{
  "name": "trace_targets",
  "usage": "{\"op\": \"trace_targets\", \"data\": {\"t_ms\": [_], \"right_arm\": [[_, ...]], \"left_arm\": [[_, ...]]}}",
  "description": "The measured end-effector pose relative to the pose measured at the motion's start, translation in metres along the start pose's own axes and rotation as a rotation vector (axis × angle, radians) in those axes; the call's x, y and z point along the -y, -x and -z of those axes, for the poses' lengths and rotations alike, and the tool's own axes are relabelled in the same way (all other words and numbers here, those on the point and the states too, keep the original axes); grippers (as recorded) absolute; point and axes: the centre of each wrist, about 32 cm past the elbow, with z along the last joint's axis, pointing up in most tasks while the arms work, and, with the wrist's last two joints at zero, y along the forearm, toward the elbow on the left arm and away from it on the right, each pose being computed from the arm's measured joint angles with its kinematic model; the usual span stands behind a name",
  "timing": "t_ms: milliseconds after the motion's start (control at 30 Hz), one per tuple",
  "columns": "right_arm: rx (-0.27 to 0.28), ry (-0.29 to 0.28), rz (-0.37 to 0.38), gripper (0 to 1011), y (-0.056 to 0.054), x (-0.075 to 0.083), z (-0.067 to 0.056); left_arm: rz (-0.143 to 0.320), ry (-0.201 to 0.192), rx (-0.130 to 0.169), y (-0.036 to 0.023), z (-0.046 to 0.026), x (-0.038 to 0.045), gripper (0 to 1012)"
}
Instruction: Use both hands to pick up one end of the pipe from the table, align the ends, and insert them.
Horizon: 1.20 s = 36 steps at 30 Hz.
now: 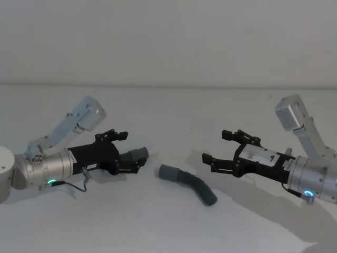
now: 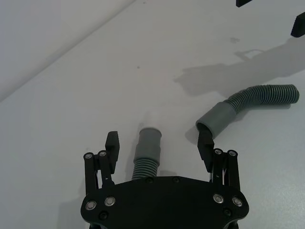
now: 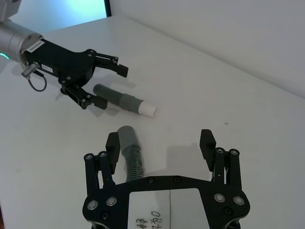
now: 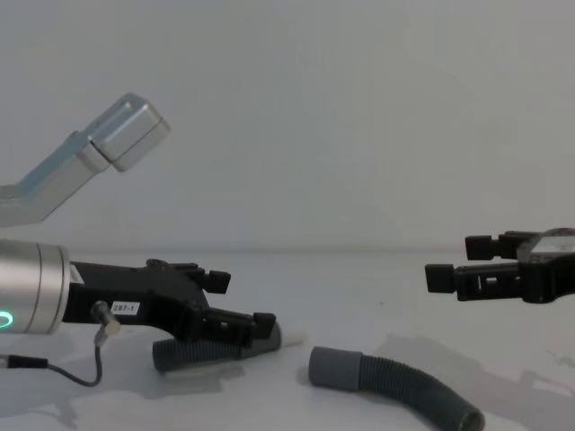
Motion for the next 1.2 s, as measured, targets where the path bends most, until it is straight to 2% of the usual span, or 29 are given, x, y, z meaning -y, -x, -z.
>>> {"op": "trace_targets", "data": {"t_ms": [233, 533, 767, 1000, 1200], "right_arm": [[-0.001, 0.001, -0.020, 1000, 0.002, -0.003, -0.002], [-0.004, 0.006, -0.049, 1000, 0.006, -0.008, -0.004], [-0.007, 0.011, -0.058, 1000, 0.007, -0.009, -0.004], [-0.020, 0.021, -0.064, 1000, 0.007, -0.010, -0.004], [-0.035, 0.032, -0.066, 1000, 0.008, -0.010, -0.004]], "left_arm": [[-0.002, -0.011, 0.006, 0.0001, 0.0019, -0.0013, 1001], [-0.051, -0.027, 0.016, 0.0009, 0.0059, -0.0041, 1001], [-0.073, -0.034, 0.012, 0.0006, 0.0092, -0.0047, 1001], [-0.080, -0.046, -0.006, -0.0001, 0.0127, -0.0038, 1001], [-0.067, -0.061, -0.036, -0.0029, 0.0171, -0.0021, 1001]]}}
